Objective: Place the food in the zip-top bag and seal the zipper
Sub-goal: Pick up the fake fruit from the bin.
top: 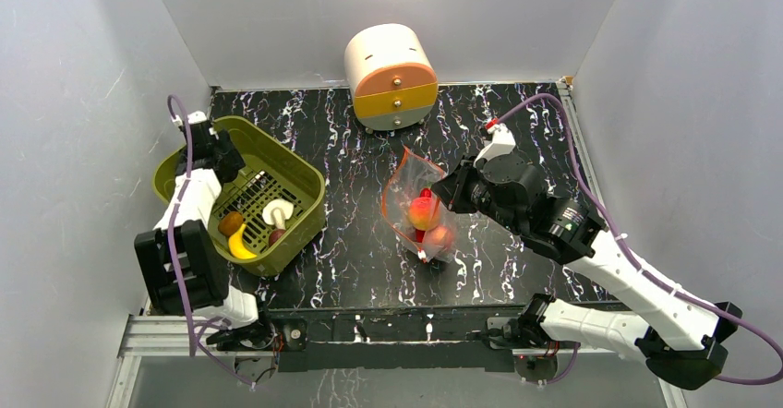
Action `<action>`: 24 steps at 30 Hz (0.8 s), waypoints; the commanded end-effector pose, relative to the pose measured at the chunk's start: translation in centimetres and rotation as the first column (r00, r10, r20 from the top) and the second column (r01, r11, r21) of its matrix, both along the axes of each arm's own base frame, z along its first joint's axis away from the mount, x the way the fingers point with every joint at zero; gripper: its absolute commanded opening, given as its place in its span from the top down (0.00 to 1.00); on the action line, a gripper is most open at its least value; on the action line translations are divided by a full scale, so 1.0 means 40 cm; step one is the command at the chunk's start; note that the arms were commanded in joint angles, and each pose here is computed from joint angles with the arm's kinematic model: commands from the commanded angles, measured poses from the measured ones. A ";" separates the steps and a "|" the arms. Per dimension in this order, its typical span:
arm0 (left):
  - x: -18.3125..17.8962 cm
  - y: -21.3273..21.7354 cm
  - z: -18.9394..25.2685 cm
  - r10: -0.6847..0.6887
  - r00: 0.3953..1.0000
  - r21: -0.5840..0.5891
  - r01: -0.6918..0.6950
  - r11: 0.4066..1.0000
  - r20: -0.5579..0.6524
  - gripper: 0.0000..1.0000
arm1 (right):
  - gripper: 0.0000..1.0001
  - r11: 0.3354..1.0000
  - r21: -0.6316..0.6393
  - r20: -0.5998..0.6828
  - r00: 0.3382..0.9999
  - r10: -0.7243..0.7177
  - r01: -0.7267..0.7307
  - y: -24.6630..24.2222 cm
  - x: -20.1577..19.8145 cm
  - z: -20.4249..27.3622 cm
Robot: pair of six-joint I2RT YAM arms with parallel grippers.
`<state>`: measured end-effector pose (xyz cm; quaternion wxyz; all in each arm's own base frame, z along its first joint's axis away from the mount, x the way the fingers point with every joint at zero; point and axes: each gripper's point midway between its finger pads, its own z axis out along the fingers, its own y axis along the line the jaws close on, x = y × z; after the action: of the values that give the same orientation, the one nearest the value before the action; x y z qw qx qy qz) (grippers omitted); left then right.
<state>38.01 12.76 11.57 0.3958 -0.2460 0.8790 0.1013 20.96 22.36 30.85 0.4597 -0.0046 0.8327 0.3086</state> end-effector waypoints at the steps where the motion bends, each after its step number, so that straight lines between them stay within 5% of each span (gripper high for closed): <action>1: -0.027 -0.063 0.065 -0.039 0.997 -0.094 0.045 0.995 0.067 0.63 | 1.00 0.996 0.086 0.070 0.997 -0.010 0.004 0.003 0.005 0.070; 9: -0.071 -0.134 0.153 -0.101 0.985 -0.174 0.126 0.977 0.142 0.63 | 1.00 0.998 0.064 0.078 0.997 -0.019 0.014 -0.003 0.011 0.070; 24: -0.156 -0.339 0.269 -0.454 0.876 -0.165 0.478 0.863 0.164 0.63 | 1.00 0.999 0.041 0.062 0.998 -0.021 0.019 0.009 0.023 0.028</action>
<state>33.00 1.23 20.63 0.4348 -0.1162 0.8903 -0.0698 21.04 22.33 30.70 0.4617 -0.0037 0.8319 0.3079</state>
